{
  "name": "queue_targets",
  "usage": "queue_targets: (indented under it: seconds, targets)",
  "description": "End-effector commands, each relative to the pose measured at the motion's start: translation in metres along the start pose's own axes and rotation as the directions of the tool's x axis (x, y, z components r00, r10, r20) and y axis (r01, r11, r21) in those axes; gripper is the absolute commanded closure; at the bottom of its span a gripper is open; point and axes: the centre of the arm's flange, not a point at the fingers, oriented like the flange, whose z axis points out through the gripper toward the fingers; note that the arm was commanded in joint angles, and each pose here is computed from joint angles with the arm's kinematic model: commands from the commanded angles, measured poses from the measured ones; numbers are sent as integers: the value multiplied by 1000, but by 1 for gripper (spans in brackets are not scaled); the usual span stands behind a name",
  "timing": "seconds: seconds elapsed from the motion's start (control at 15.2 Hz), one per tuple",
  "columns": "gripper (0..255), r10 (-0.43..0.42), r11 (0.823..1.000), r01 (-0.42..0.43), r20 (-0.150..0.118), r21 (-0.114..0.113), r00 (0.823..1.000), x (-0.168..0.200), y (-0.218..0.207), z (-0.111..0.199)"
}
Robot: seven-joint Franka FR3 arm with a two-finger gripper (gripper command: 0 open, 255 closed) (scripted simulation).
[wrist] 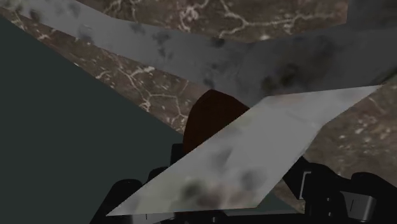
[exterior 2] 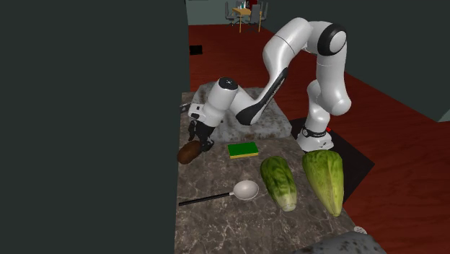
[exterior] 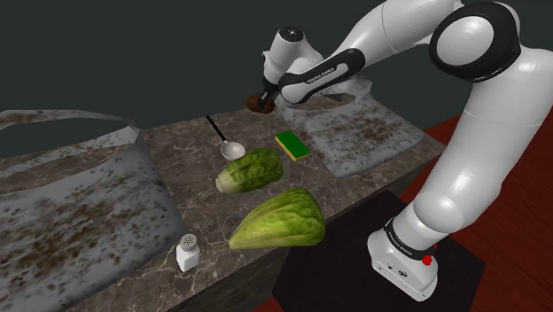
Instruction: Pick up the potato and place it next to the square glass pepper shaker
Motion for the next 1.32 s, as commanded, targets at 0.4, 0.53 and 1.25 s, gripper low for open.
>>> queue_targets:
  seconds: [0.4,0.53,1.25]
  targets:
    - [255,0,1000,0,0,0,1000,13,14,-38]
    - [255,0,1000,0,0,0,1000,16,18,-47]
    - [255,0,1000,0,0,0,1000,33,36,-99]
